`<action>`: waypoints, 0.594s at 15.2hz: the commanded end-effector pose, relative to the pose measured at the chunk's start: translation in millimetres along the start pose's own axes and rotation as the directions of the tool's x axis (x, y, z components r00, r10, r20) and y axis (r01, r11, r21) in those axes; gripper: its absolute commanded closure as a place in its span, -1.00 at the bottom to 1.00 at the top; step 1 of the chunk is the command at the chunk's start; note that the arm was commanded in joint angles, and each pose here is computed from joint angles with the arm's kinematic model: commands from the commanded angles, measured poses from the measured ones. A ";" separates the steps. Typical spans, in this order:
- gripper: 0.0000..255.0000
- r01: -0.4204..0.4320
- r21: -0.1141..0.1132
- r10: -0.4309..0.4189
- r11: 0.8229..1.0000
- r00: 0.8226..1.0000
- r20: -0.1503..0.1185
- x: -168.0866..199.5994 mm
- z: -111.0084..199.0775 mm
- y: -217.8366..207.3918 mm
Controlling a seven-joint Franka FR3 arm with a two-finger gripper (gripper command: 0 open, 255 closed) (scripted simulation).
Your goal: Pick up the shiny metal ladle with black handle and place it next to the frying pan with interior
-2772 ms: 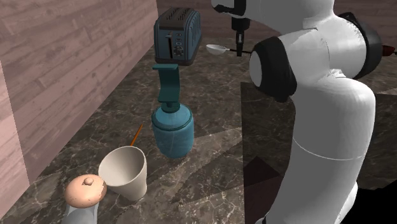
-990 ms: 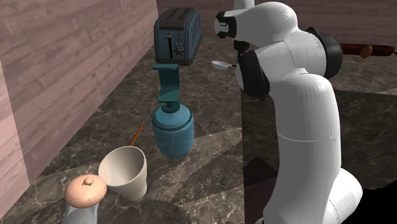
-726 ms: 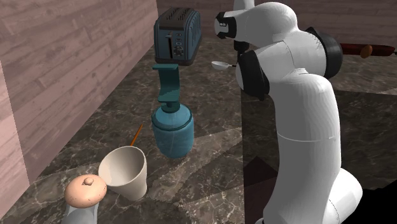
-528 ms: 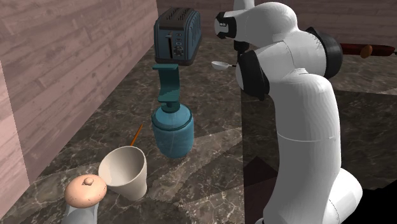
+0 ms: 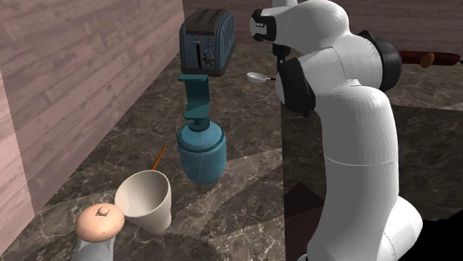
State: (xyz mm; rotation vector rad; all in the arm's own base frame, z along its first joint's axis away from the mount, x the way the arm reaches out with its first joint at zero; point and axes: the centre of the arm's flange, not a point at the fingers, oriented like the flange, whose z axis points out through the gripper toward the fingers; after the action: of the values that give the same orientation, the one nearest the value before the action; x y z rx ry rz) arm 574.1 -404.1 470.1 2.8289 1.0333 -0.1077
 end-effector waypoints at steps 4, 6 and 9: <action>-1.00 0.000 0.000 0.000 1.000 1.000 0.000 -0.7 -34.5 1.4; -1.00 0.000 0.000 0.000 1.000 1.000 0.000 -0.7 -34.5 1.4; -1.00 0.000 0.000 0.000 1.000 1.000 0.000 -0.7 -34.5 1.4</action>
State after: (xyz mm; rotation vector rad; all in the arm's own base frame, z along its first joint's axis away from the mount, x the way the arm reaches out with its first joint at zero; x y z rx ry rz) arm 575.3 -400.7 504.3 2.8292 1.0336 -0.1079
